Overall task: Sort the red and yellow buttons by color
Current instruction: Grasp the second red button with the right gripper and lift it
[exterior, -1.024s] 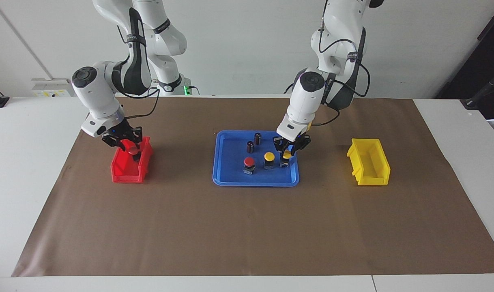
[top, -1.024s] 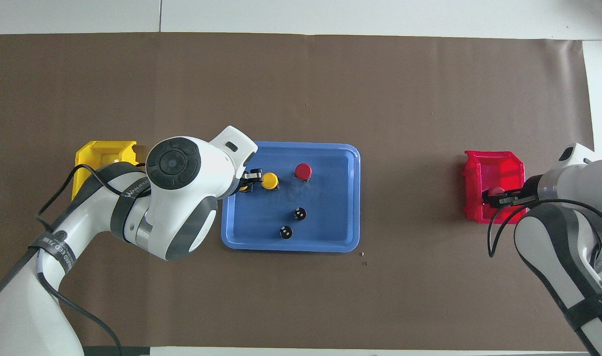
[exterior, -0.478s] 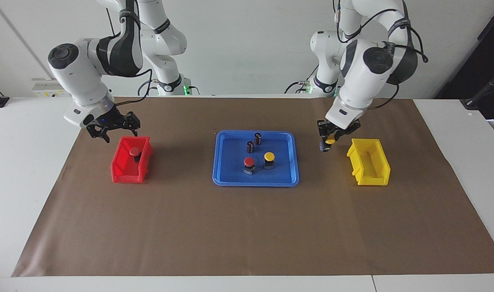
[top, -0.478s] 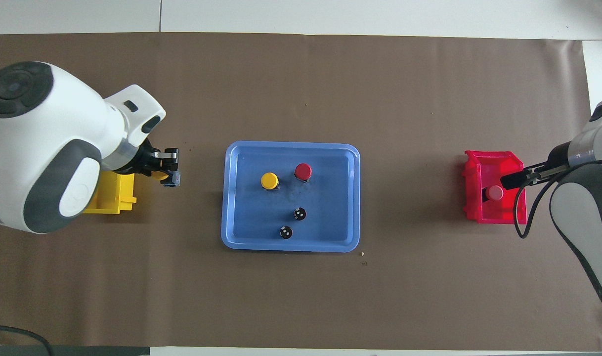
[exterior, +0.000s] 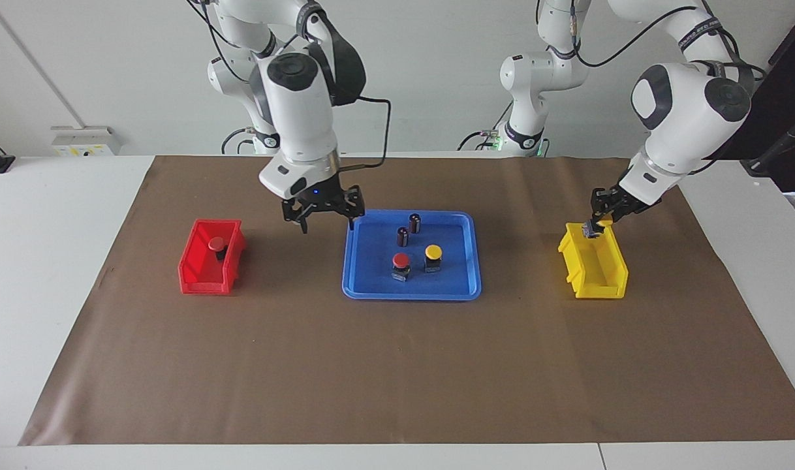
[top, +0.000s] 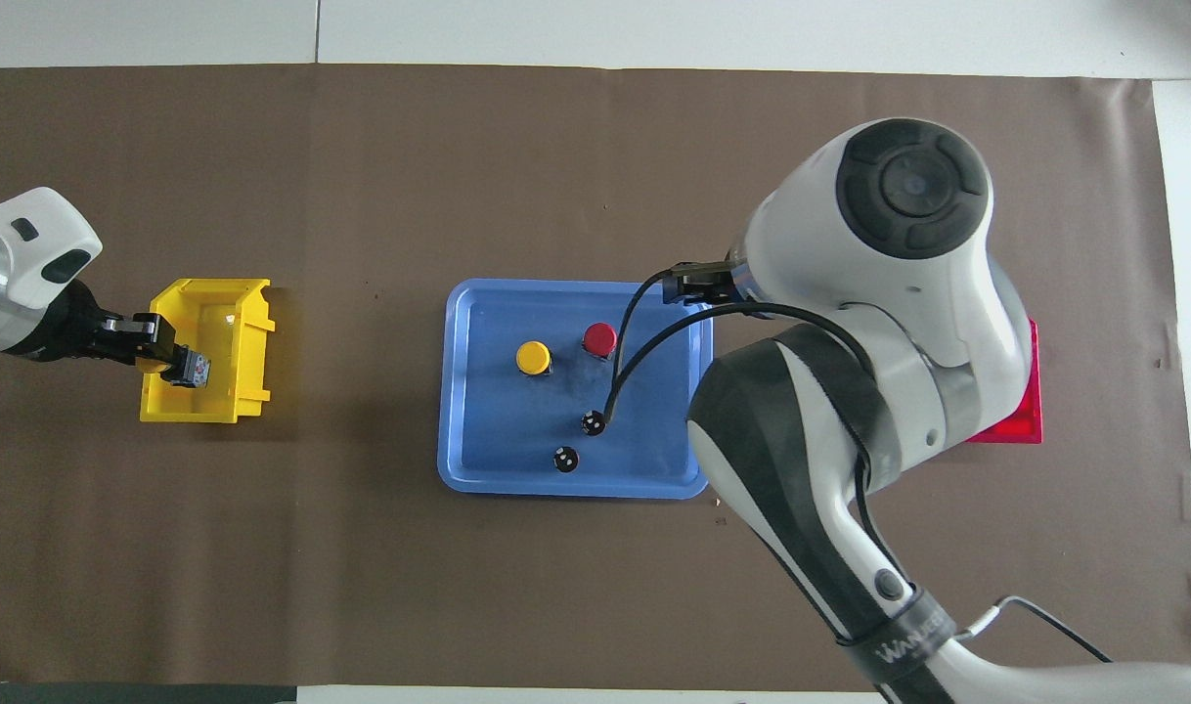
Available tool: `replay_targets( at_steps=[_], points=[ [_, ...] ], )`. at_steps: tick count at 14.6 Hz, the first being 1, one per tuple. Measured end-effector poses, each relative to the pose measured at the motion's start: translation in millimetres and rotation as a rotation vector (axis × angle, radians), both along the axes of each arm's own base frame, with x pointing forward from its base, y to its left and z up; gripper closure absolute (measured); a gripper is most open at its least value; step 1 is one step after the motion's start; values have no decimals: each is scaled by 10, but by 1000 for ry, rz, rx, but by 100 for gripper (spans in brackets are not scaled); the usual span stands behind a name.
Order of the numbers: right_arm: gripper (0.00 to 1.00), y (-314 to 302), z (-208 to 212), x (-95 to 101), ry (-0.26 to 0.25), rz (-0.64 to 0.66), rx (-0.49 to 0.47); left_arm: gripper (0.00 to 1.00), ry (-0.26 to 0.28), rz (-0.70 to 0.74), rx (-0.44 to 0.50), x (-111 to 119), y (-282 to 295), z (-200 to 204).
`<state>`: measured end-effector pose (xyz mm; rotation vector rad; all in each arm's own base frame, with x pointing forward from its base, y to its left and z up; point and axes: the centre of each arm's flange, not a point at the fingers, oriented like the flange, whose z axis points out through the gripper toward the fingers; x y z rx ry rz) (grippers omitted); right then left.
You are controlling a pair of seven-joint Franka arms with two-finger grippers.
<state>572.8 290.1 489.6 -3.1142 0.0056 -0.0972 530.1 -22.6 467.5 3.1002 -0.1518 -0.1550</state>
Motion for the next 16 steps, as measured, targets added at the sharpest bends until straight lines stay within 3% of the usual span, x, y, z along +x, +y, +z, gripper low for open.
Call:
replay_targets(
  at_steps=[2,6,10,16],
  points=[
    [0,407,-333,118,16,-10,-8,59,-10,2,0,-68,46,-161],
    [0,787,-923,357,-17,-36,8,59,-61,9,2,-122,95,-490],
    [3,997,-1139,234,1,-26,-2,59,-69,12,3,-188,109,-810],
    [13,991,-1402,116,36,-20,-27,56,-68,8,2,-183,139,-837]
  ],
)
